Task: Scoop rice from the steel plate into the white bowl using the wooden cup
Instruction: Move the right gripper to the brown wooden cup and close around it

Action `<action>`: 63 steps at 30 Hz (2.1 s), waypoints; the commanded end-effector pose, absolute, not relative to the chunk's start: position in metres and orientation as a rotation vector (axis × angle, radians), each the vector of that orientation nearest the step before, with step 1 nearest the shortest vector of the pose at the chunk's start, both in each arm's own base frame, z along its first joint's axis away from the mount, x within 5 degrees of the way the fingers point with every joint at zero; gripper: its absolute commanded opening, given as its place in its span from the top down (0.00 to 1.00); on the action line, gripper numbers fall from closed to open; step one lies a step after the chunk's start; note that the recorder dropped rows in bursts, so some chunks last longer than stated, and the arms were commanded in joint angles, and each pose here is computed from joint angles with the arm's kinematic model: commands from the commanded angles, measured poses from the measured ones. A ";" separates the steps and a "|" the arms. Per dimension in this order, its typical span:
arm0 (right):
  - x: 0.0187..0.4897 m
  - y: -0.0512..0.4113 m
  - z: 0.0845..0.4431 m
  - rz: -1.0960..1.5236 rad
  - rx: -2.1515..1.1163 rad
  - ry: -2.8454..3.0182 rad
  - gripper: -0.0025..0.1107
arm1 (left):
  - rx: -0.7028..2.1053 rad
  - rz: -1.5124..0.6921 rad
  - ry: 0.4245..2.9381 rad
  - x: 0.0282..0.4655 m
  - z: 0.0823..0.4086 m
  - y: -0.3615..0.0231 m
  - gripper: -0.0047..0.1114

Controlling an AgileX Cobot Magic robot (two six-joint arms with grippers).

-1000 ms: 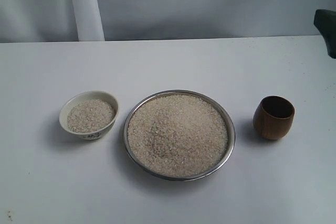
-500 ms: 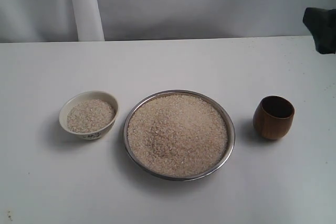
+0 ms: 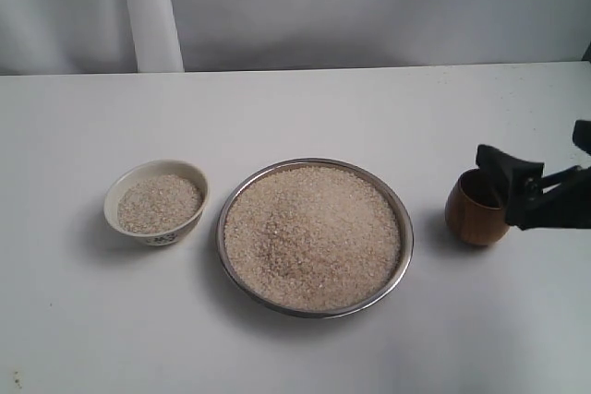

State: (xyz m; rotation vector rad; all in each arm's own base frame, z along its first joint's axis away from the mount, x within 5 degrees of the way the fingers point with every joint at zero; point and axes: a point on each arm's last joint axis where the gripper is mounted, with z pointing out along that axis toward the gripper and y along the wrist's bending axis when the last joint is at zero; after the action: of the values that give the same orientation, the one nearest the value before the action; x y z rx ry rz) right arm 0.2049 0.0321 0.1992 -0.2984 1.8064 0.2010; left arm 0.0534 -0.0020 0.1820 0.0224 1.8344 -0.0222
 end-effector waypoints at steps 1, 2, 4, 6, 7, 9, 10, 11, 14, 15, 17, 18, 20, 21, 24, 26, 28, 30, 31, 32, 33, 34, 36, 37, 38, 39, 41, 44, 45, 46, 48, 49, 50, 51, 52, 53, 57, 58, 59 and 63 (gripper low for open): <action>0.199 0.035 0.176 0.186 -0.378 1.788 0.05 | 0.021 -0.026 1.828 0.053 0.182 -0.002 0.96; 0.197 0.035 0.171 0.178 -0.380 1.795 0.05 | 0.021 -0.026 1.828 0.053 0.182 -0.002 0.96; 0.196 0.032 0.162 0.166 -0.343 1.800 0.05 | 0.021 -0.026 1.828 0.053 0.182 -0.002 0.96; 0.197 0.031 0.156 0.163 -0.312 1.798 0.05 | 0.021 -0.026 1.828 0.053 0.182 -0.002 0.96; 0.198 0.031 0.152 0.164 -0.316 1.808 0.05 | 0.021 -0.026 1.828 0.053 0.182 -0.002 0.96; 0.200 0.032 0.144 0.174 -0.330 1.828 0.05 | 0.021 -0.026 1.828 0.053 0.182 -0.002 0.96; 0.201 0.032 0.141 0.182 -0.326 1.830 0.05 | 0.021 -0.026 1.828 0.053 0.182 -0.002 0.96; 0.202 0.033 0.138 0.187 -0.326 1.833 0.05 | 0.021 -0.026 1.828 0.053 0.182 -0.002 0.96; 0.205 0.032 0.129 0.186 -0.323 1.837 0.05 | 0.021 -0.026 1.828 0.053 0.182 -0.002 0.96; 0.206 0.032 0.127 0.183 -0.315 1.834 0.05 | 0.021 -0.026 1.828 0.053 0.182 -0.002 0.96; 0.208 0.031 0.122 0.173 -0.306 1.833 0.05 | 0.021 -0.026 1.828 0.053 0.182 -0.002 0.96; 0.208 0.030 0.118 0.169 -0.298 1.849 0.05 | 0.021 -0.026 1.828 0.053 0.182 -0.002 0.96; 0.211 0.030 0.111 0.167 -0.289 1.877 0.05 | 0.021 -0.026 1.828 0.053 0.182 -0.002 0.96; 0.214 0.030 0.107 0.168 -0.289 1.888 0.05 | 0.021 -0.026 1.828 0.053 0.182 -0.002 0.96; 0.220 0.030 0.098 0.172 -0.289 1.915 0.05 | 0.021 -0.026 1.828 0.053 0.182 -0.002 0.96; 0.224 0.031 0.094 0.182 -0.298 1.926 0.05 | 0.021 -0.026 1.828 0.053 0.182 -0.002 0.96; 0.227 0.032 0.091 0.186 -0.302 1.930 0.05 | 0.021 -0.026 1.828 0.053 0.182 -0.002 0.96; 0.230 0.032 0.089 0.186 -0.302 1.932 0.05 | 0.021 -0.026 1.828 0.053 0.182 -0.002 0.96; 0.232 0.032 0.088 0.186 -0.302 1.933 0.05 | 0.021 -0.026 1.828 0.053 0.182 -0.002 0.96; 0.233 0.032 0.086 0.188 -0.304 1.937 0.05 | 0.021 -0.026 1.828 0.053 0.182 -0.002 0.96; 0.236 0.032 0.085 0.187 -0.304 1.935 0.05 | 0.021 -0.026 1.828 0.053 0.182 -0.002 0.96; 0.238 0.033 0.083 0.192 -0.310 1.937 0.05 | 0.021 -0.026 1.828 0.053 0.182 -0.002 0.96; 0.243 0.035 0.078 0.206 -0.327 1.939 0.05 | 0.021 -0.026 1.828 0.053 0.182 -0.002 0.96; 0.245 0.035 0.075 0.208 -0.329 1.944 0.05 | 0.021 -0.026 1.828 0.053 0.182 -0.002 0.96; 0.246 0.035 0.074 0.208 -0.329 1.947 0.05 | 0.021 -0.026 1.828 0.053 0.182 -0.002 0.96; 0.249 0.035 0.072 0.208 -0.329 1.947 0.05 | 0.021 -0.026 1.828 0.053 0.182 -0.002 0.96; 0.255 0.036 0.069 0.206 -0.331 1.943 0.05 | 0.021 -0.026 1.828 0.053 0.182 -0.002 0.96; 0.258 0.036 0.065 0.210 -0.336 1.946 0.05 | 0.021 -0.026 1.828 0.053 0.182 -0.002 0.96; 0.260 0.036 0.063 0.211 -0.336 1.948 0.05 | 0.021 -0.026 1.828 0.053 0.182 -0.002 0.96; 0.260 0.036 0.062 0.211 -0.336 1.950 0.05 | 0.021 -0.026 1.828 0.053 0.182 -0.002 0.96; 0.260 0.036 0.061 0.206 -0.331 1.953 0.05 | 0.021 -0.026 1.828 0.053 0.182 -0.002 0.96; 0.260 0.036 0.061 0.206 -0.331 1.953 0.05 | 0.021 -0.026 1.828 0.053 0.182 -0.002 0.96; 0.260 0.036 0.061 0.206 -0.331 1.953 0.05 | 0.021 -0.026 1.828 0.053 0.182 -0.002 0.96; 0.260 0.036 0.061 0.204 -0.333 1.953 0.05 | 0.021 -0.026 1.828 0.053 0.182 -0.002 0.96; 0.260 0.036 0.061 0.204 -0.333 1.953 0.05 | 0.021 -0.026 1.828 0.053 0.182 -0.002 0.96; 0.260 0.036 0.061 0.204 -0.333 1.953 0.05 | 0.021 -0.026 1.828 0.053 0.182 -0.002 0.96; 0.266 0.034 0.063 0.178 -0.332 1.936 0.05 | 0.021 -0.026 1.828 0.053 0.182 -0.002 0.96; 0.267 0.034 0.063 0.170 -0.325 1.940 0.05 | 0.021 -0.026 1.828 0.053 0.182 -0.002 0.96; 0.267 0.033 0.062 0.166 -0.322 1.946 0.05 | 0.021 -0.026 1.828 0.053 0.182 -0.002 0.96; 0.267 0.033 0.061 0.165 -0.323 1.959 0.05 | 0.021 -0.026 1.828 0.053 0.182 -0.002 0.96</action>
State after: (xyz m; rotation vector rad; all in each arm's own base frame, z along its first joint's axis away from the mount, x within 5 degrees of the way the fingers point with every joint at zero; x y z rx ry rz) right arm 0.2662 0.0326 0.0615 -0.3110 1.9599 0.1732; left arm 0.0534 -0.0020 0.1820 0.0224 1.8344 -0.0222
